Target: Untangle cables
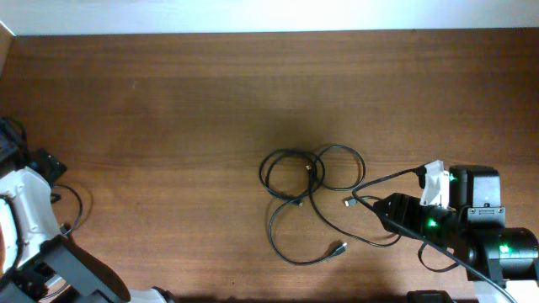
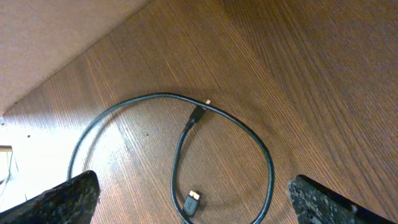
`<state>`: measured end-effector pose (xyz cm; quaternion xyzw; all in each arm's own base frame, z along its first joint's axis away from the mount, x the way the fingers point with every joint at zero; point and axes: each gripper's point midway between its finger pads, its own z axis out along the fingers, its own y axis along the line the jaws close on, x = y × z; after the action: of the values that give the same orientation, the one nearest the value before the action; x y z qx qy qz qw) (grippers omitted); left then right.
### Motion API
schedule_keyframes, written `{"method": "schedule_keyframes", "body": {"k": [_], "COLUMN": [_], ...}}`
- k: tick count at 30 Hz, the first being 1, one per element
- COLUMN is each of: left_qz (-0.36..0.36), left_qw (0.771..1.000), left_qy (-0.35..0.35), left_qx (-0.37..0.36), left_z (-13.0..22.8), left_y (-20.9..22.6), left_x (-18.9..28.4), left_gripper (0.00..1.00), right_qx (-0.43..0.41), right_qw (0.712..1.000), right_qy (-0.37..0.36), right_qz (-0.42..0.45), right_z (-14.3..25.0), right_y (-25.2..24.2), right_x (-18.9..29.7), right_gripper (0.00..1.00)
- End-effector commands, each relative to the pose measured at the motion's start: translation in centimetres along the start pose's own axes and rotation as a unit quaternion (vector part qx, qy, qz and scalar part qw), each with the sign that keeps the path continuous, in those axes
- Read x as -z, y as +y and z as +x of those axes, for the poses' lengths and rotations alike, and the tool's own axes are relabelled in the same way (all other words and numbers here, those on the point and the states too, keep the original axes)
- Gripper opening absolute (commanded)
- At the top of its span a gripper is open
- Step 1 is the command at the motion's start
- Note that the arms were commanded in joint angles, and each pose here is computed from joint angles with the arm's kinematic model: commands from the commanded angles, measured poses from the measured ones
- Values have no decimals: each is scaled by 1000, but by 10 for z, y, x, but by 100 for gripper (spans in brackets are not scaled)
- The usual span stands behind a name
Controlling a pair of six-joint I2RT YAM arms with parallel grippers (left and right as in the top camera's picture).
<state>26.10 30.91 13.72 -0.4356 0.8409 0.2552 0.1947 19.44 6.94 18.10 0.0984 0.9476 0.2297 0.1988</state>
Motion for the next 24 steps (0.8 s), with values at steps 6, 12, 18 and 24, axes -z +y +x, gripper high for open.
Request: {"method": "schedule_keyframes", "body": {"k": [6,12,18,24], "left_qz": [244,449,499,510], "left_qw": [964,840,655,533], "left_qy": [7,65,78,46], "left_qx": [-109,-299,-561,-674], "left_z": [19,114,246,322], "left_y": [-124,-233,-265,-272], "left_x": [40,135,223,272], "left_gripper": [99,99,99,99], "right_qx": [5,4,-51,-110], "right_qw": [1000,1000,990,973], "right_qy": [-6,-7,-44,25], "right_qz": [-6,-1,126,203], "right_z": [-3,-3,-16,-15], "right_y": [3,1,-44,-76], "right_x": [2,2,5,-25], "right_gripper": [59,73,99,99]}}
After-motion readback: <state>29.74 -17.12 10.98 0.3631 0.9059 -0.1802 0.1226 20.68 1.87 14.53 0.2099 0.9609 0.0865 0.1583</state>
